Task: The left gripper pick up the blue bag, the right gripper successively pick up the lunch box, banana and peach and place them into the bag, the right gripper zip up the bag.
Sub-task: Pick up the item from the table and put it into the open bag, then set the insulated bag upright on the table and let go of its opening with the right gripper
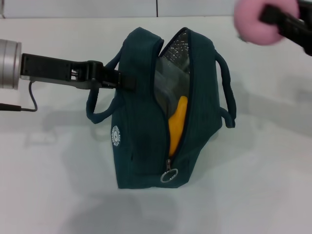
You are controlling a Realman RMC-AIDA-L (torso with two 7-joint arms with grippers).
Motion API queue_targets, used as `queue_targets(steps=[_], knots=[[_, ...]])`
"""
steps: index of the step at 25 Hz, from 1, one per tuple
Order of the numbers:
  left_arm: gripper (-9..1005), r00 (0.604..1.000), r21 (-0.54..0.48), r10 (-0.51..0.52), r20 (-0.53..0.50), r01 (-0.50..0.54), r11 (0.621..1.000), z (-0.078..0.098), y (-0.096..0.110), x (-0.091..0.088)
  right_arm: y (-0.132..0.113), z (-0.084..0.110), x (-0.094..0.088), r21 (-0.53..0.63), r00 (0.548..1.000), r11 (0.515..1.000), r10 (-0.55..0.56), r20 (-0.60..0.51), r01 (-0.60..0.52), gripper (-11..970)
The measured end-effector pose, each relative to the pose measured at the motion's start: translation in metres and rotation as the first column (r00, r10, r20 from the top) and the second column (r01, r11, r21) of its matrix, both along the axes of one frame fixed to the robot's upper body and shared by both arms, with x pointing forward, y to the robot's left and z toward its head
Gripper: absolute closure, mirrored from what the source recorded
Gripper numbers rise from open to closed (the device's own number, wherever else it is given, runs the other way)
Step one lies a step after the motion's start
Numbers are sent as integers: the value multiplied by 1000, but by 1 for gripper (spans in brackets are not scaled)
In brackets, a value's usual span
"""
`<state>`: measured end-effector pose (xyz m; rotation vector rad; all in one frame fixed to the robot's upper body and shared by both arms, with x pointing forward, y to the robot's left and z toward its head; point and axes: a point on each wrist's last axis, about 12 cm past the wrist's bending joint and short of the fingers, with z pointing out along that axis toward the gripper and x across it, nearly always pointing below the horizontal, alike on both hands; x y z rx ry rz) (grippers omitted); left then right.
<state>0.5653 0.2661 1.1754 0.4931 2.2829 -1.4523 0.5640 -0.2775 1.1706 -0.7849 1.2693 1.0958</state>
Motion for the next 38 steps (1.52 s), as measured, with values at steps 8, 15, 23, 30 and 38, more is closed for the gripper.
queue_targets(steps=[8, 15, 23, 30, 38], knots=[[942, 1000, -25, -4, 11, 4, 1000, 2, -2, 0, 58, 6, 23, -41, 992, 991, 123, -10, -124, 776], [942, 1000, -26, -1, 11, 1, 1000, 1, -1, -1, 93, -14, 30, -187, 984, 968, 150, -97, -166, 832], [942, 1000, -26, 7, 12, -7, 1000, 0, 1, -1, 97, -21, 26, -217, 974, 954, 178, -142, -206, 830], [941, 1000, -18, 12, 12, -12, 1000, 0, 3, -1, 92, -23, 25, -216, 971, 955, 168, -173, -204, 564], [941, 1000, -26, 10, 1, -10, 1000, -4, 2, -2, 86, -24, 20, -212, 967, 953, 178, -184, -216, 327]])
